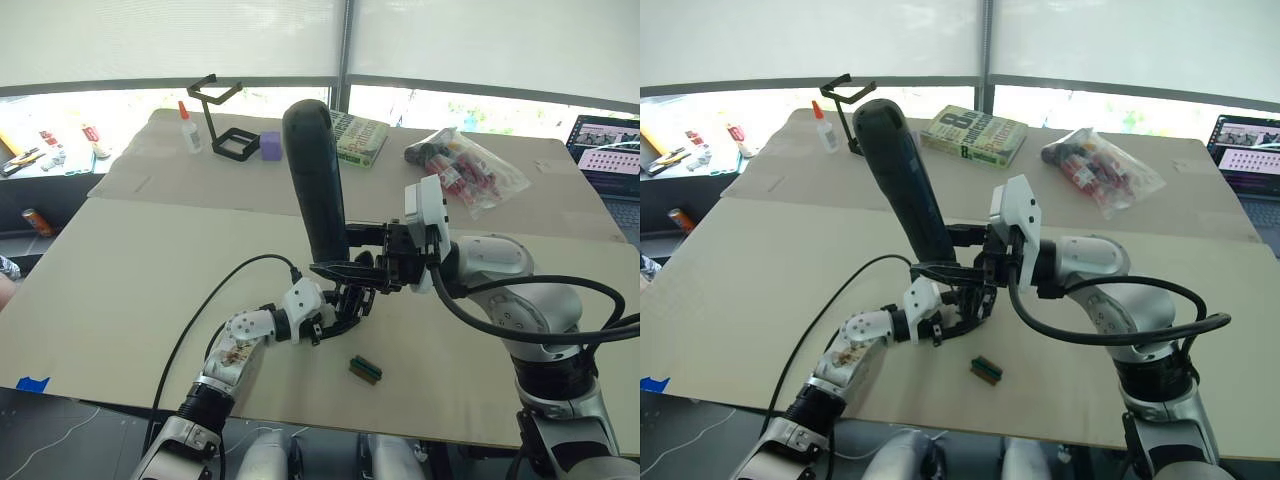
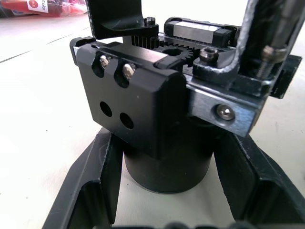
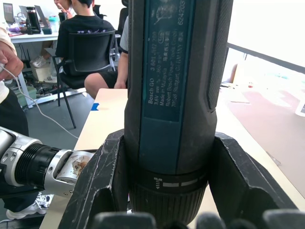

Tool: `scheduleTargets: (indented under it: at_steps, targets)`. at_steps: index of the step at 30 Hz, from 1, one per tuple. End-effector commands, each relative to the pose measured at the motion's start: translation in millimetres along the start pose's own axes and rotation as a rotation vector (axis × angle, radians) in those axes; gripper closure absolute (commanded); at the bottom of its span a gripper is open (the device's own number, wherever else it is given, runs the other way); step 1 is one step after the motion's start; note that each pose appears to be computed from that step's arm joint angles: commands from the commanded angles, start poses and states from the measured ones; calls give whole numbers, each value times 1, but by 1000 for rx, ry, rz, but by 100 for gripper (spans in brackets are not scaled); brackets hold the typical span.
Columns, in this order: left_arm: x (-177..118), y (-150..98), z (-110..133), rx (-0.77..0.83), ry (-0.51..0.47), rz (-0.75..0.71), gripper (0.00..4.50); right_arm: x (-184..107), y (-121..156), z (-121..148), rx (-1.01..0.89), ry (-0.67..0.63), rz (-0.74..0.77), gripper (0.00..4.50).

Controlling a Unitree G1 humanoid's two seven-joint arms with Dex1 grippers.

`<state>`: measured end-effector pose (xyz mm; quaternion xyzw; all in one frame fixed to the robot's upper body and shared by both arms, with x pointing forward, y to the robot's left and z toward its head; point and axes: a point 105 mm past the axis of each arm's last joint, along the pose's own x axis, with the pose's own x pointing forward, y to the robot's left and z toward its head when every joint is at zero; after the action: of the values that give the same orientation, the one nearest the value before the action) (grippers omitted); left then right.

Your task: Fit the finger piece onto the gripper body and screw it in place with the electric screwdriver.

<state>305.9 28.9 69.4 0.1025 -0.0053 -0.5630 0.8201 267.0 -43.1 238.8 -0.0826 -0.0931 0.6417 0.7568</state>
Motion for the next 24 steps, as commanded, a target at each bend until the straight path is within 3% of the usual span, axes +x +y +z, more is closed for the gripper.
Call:
scheduleTargets:
  at_steps: [1,24]
  targets:
    - [5,-11,-13,-36,42,-38,222,-6,-5,2,-20,-6,-37,257]
    - [3,-8,-13,-33,46,-32,222,-16,-6,-38,64,5,-161,257]
